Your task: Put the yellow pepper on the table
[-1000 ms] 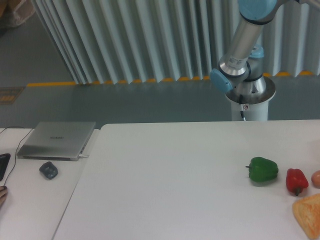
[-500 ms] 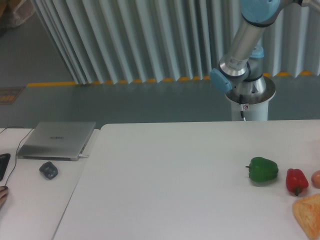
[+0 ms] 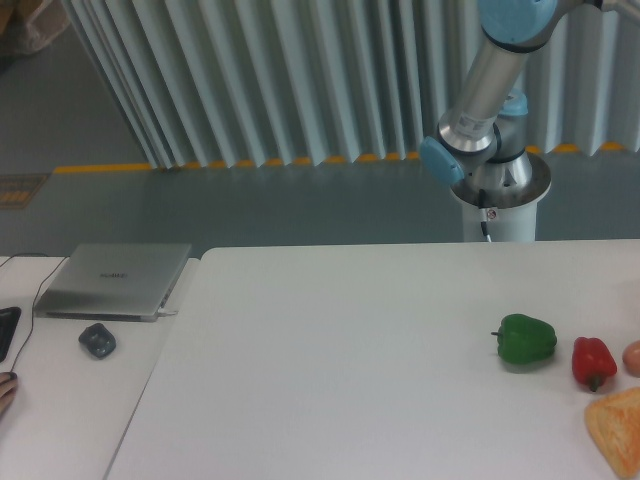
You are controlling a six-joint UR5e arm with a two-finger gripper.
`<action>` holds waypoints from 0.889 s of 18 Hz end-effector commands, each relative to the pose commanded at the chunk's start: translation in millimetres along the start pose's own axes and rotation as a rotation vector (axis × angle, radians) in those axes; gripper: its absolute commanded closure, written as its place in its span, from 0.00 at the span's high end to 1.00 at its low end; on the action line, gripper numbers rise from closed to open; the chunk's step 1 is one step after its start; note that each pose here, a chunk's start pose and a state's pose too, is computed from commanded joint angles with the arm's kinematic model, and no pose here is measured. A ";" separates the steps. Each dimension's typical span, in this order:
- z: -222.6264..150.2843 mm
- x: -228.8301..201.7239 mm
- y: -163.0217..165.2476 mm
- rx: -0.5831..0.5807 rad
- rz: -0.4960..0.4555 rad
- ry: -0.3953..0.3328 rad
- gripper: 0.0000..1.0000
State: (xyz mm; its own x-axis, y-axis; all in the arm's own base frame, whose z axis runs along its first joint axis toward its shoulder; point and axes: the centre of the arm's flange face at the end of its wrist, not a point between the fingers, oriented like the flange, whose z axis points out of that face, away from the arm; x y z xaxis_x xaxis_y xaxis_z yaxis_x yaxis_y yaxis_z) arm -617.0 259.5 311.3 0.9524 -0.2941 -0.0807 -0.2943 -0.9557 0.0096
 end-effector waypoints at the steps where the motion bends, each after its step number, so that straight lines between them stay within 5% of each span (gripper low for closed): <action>1: 3.6 1.0 -4.5 -0.024 0.011 0.009 1.00; 4: 13.3 3.2 -17.5 -0.116 0.029 0.030 1.00; 12: 31.6 5.9 -21.3 -0.109 0.024 0.054 0.98; 16: 22.3 2.8 -21.8 -0.113 0.049 0.035 0.37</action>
State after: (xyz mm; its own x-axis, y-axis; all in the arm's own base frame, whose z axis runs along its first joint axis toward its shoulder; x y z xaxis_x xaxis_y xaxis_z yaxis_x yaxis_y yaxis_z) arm -609.7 279.8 288.7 0.9399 -0.3387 -0.0430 -0.3313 -0.9352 0.1255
